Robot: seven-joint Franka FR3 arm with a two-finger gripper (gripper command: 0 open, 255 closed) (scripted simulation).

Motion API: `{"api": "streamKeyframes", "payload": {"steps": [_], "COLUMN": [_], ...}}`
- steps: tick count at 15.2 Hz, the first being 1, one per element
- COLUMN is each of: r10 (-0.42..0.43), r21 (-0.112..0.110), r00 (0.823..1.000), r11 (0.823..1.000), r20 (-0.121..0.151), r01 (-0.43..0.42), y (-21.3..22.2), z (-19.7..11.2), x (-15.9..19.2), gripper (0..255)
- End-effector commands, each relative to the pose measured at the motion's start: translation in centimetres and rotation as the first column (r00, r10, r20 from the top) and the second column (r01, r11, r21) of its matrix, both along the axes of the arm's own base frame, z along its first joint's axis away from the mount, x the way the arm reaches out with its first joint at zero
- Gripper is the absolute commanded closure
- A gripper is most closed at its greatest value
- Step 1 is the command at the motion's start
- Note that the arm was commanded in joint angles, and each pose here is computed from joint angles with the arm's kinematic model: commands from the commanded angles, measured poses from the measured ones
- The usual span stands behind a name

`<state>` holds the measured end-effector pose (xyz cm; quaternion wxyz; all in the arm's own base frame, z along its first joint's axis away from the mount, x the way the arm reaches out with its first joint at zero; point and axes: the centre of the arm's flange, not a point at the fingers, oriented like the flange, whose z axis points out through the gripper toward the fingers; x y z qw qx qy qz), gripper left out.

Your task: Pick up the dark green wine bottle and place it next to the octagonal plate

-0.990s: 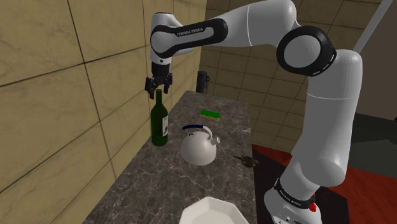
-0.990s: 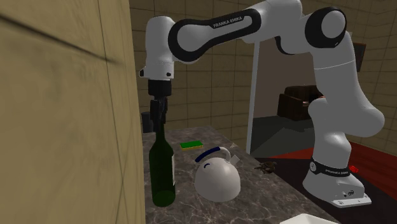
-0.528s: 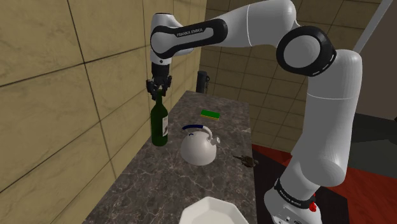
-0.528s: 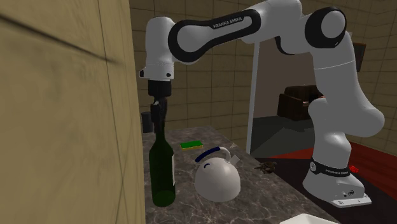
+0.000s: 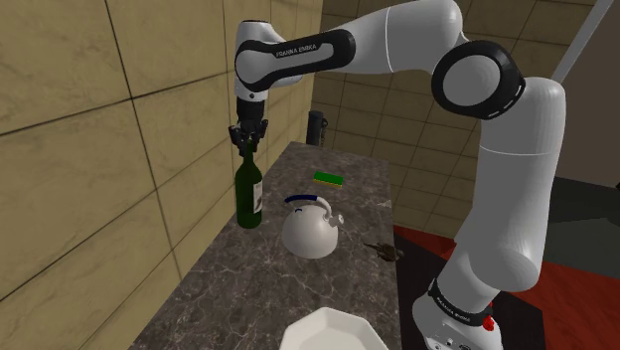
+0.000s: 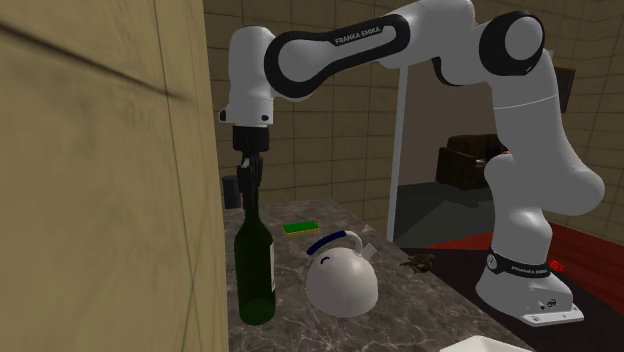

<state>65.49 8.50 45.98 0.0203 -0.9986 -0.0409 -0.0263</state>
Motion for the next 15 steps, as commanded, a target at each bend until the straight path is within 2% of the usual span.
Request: {"api": "streamKeyframes", "payload": {"steps": [1,15], "r10": [0.000,0.000], "r21": [0.000,0.000], "r00": [1.000,1.000], "r11": [1.000,1.000], "r20": [0.000,0.000], "r01": [0.000,0.000], "y": [0.0,0.0], "z": [0.0,7.4], "x": [0.0,0.0], "gripper": [255,255]}}
